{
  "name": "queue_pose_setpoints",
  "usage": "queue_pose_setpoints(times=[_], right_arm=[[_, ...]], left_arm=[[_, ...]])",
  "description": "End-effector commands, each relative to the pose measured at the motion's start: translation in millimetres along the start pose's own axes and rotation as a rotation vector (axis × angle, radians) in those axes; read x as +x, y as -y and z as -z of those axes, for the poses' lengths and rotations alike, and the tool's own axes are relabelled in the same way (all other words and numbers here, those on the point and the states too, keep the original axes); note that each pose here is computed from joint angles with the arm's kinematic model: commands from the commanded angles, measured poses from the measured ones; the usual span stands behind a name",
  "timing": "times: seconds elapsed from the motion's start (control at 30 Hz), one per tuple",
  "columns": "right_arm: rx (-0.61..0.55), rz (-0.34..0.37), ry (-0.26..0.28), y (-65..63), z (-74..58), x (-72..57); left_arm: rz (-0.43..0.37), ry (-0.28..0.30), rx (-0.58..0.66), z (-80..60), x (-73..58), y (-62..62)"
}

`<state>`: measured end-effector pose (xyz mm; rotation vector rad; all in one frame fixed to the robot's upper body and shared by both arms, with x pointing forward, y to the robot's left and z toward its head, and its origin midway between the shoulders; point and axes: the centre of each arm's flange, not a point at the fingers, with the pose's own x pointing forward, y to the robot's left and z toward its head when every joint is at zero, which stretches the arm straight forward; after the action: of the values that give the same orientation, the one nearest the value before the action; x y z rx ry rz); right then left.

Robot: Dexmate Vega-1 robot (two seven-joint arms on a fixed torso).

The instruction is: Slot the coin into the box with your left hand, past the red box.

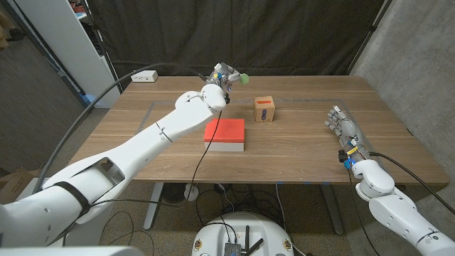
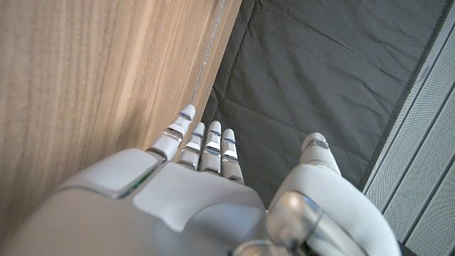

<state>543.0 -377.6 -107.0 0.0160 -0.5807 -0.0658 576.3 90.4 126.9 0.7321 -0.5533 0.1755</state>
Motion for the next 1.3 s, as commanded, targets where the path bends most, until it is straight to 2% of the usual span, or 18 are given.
queue_pose_setpoints(times=[0.03,0.3,0.6,0.97,1.3], right_arm=[[0.002,0.001,-0.004,4.0,2.5,-4.4],[0.006,0.005,-0.01,5.7,2.8,-5.6],[0.008,-0.001,-0.013,4.5,4.5,-4.8],[0.005,-0.001,-0.024,5.7,8.3,-4.7],[0.006,-0.001,-0.024,7.4,9.0,-3.0]], left_arm=[[-0.101,0.092,0.254,-35.5,-0.3,22.6],[-0.088,0.069,0.323,-47.2,5.0,30.7],[-0.012,0.004,0.372,-64.0,14.7,42.8],[0.047,-0.042,0.392,-72.8,22.2,59.4],[0.087,-0.074,0.465,-84.2,29.8,74.6]])
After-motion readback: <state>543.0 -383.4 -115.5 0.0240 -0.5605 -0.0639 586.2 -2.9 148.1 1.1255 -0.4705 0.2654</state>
